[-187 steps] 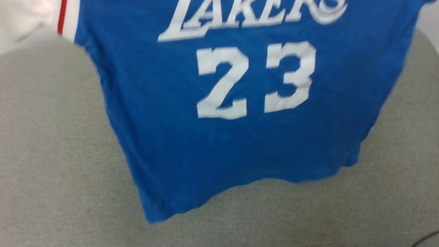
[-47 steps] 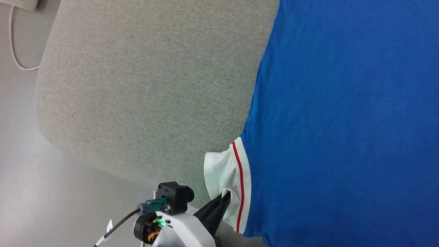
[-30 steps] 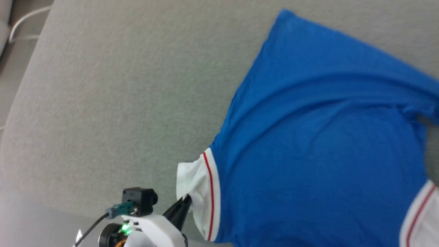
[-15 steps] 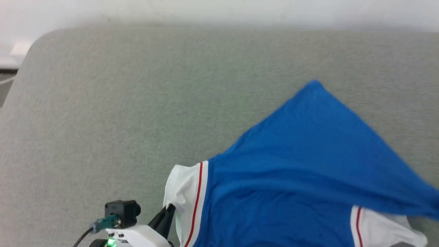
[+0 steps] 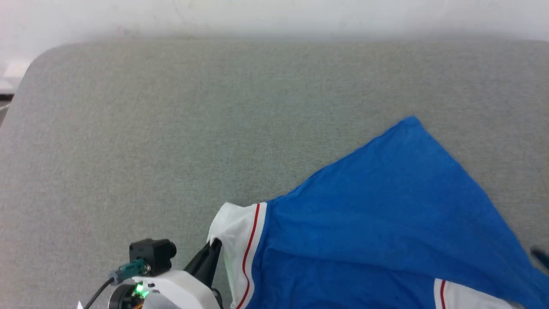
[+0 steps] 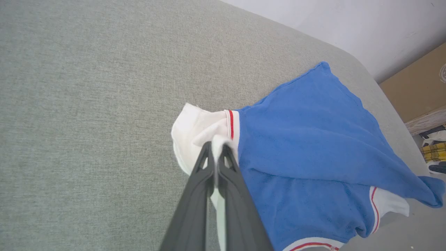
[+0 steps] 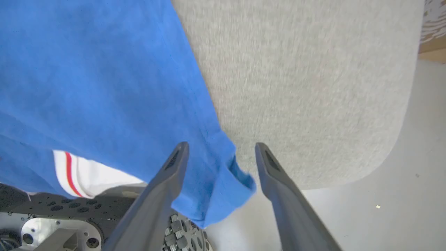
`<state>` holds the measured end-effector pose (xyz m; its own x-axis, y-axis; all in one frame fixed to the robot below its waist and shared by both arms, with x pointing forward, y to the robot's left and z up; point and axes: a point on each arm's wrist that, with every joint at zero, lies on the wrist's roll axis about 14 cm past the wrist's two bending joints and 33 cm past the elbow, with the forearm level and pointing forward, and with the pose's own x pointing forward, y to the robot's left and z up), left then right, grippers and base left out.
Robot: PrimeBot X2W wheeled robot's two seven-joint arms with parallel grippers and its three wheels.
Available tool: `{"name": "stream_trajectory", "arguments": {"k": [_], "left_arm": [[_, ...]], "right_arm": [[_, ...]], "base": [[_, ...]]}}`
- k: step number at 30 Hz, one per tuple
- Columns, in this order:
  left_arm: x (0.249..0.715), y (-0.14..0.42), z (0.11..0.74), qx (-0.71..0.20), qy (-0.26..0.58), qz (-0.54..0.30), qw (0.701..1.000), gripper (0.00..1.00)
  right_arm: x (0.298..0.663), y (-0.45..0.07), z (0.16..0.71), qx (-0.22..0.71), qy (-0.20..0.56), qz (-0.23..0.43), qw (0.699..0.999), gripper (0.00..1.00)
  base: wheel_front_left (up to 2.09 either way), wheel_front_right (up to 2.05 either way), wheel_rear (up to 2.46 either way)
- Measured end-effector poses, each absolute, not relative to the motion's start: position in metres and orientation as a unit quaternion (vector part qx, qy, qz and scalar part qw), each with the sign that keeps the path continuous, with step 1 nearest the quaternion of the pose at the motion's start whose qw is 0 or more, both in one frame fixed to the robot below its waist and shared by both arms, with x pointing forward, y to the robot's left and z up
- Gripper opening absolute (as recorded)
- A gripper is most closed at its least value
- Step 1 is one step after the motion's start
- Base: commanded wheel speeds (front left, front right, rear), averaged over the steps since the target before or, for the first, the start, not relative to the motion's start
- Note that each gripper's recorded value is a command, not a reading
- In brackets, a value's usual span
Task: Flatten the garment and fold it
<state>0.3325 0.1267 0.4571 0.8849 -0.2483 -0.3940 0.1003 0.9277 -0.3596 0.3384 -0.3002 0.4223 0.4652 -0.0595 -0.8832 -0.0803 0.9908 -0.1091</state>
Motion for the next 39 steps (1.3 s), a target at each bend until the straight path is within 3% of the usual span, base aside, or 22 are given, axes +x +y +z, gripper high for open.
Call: {"name": "stream_trajectory", "arguments": {"k": [5,10,20,29,32,34,39], "left_arm": [[0.343,0.128,0.464,-0.164,0.205,-0.089,0.961,0.00],[0.354,0.126,0.469,-0.167,0.192,-0.089,0.963,0.00],[0.361,0.128,0.461,-0.181,0.194,-0.065,0.962,0.00],[0.358,0.143,0.444,-0.180,0.213,-0.028,0.960,0.00],[0.357,0.150,0.442,-0.177,0.214,-0.017,0.960,0.00],[0.356,0.152,0.440,-0.176,0.217,-0.012,0.960,0.00],[0.357,0.155,0.442,-0.173,0.211,-0.011,0.962,0.00]], "right_arm": [[0.405,-0.266,0.458,-0.101,0.450,0.055,0.885,1.00],[0.458,-0.221,0.469,-0.139,0.424,0.114,0.888,1.00],[0.525,-0.179,0.422,-0.204,0.477,0.151,0.841,1.00],[0.536,-0.173,0.366,-0.270,0.525,0.171,0.789,1.00],[0.538,-0.170,0.359,-0.270,0.527,0.184,0.784,1.00],[0.539,-0.169,0.357,-0.270,0.528,0.190,0.782,0.00],[0.545,-0.159,0.359,-0.253,0.500,0.202,0.803,0.00]], "base": [[0.00,0.00,0.00],[0.00,0.00,0.00],[0.00,0.00,0.00],[0.00,0.00,0.00],[0.00,0.00,0.00],[0.00,0.00,0.00],[0.00,0.00,0.00]]}}
